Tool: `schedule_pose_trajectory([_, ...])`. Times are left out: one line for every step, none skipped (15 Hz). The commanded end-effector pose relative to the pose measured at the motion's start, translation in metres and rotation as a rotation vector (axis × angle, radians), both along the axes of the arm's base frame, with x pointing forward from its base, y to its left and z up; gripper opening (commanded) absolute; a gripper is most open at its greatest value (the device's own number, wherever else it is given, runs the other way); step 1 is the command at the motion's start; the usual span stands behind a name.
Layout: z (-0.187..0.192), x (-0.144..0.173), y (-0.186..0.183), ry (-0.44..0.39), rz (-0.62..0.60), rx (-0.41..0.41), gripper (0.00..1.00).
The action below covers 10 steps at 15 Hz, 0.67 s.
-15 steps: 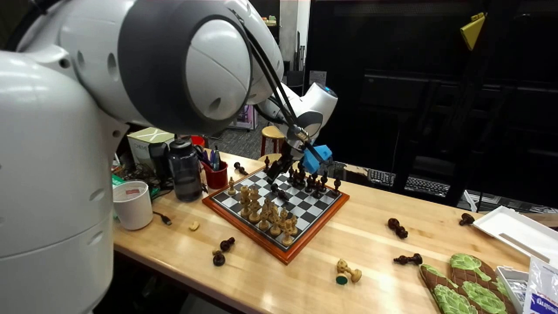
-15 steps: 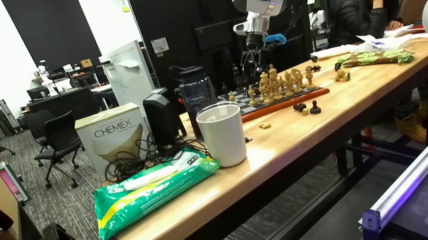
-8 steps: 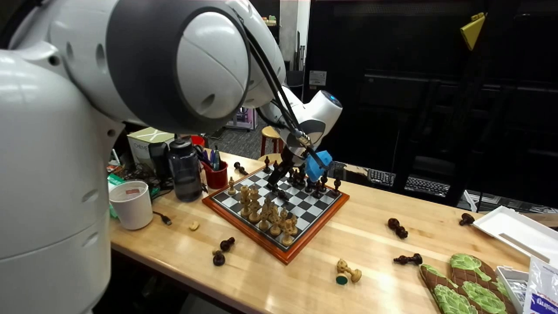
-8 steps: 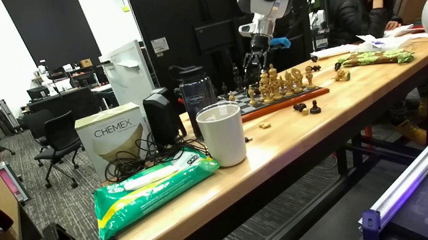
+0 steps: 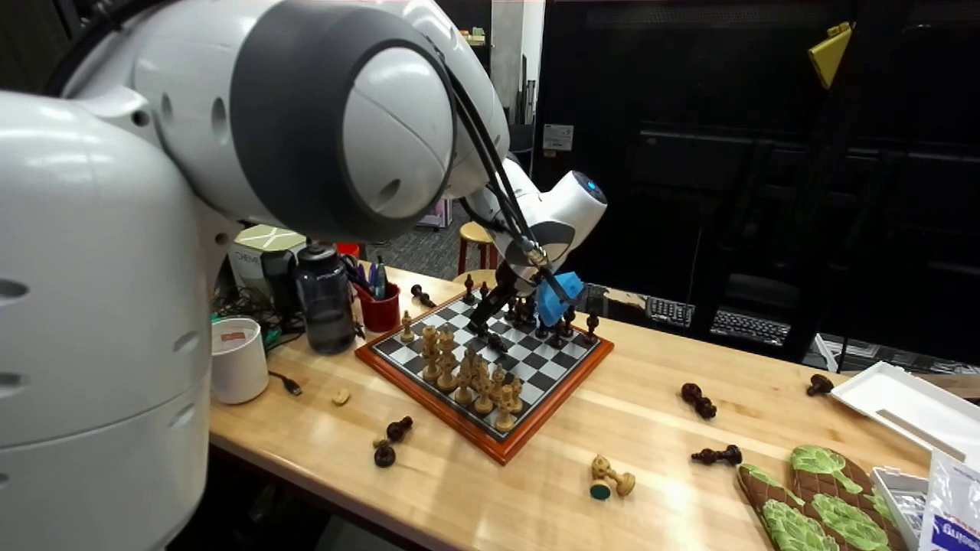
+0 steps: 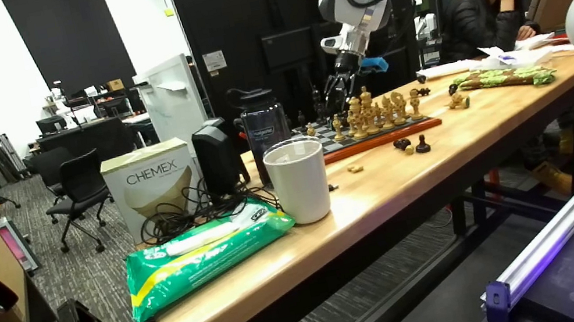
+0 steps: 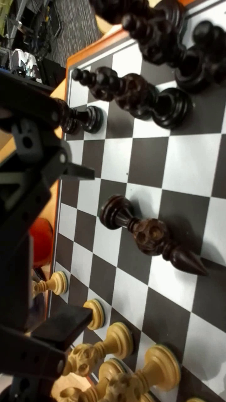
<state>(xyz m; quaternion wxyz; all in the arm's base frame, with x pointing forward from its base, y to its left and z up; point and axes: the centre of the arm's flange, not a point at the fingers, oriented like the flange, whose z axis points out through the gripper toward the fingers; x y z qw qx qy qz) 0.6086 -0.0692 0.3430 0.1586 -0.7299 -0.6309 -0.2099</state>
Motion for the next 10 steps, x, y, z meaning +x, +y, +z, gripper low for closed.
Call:
schedule_pose_trajectory([-0.004, 0.005, -0.005, -0.049, 0.004, 0.047, 1.0])
schedule_pose_trajectory([-0.006, 0.004, -0.006, -0.053, -0.001, 0.055, 1.0])
schedule_pose_trajectory([-0.007, 0.003, -0.008, -0.056, -0.004, 0.062, 1.0])
schedule_pose_trajectory([-0.009, 0.002, -0.009, -0.058, -0.009, 0.068, 1.0])
schedule_pose_trajectory([-0.01, 0.001, -0.01, -0.061, -0.011, 0.074, 1.0])
schedule_pose_trajectory([-0.011, 0.001, -0.011, -0.062, -0.013, 0.08, 1.0])
schedule_pose_trajectory([-0.012, 0.001, -0.013, -0.065, -0.015, 0.083, 1.0])
schedule_pose_trajectory([-0.013, 0.001, -0.014, -0.065, -0.017, 0.087, 1.0])
schedule_pose_trajectory([-0.014, 0.001, -0.015, -0.064, -0.018, 0.089, 1.0])
schedule_pose_trajectory([-0.016, 0.001, -0.016, -0.062, -0.019, 0.09, 1.0])
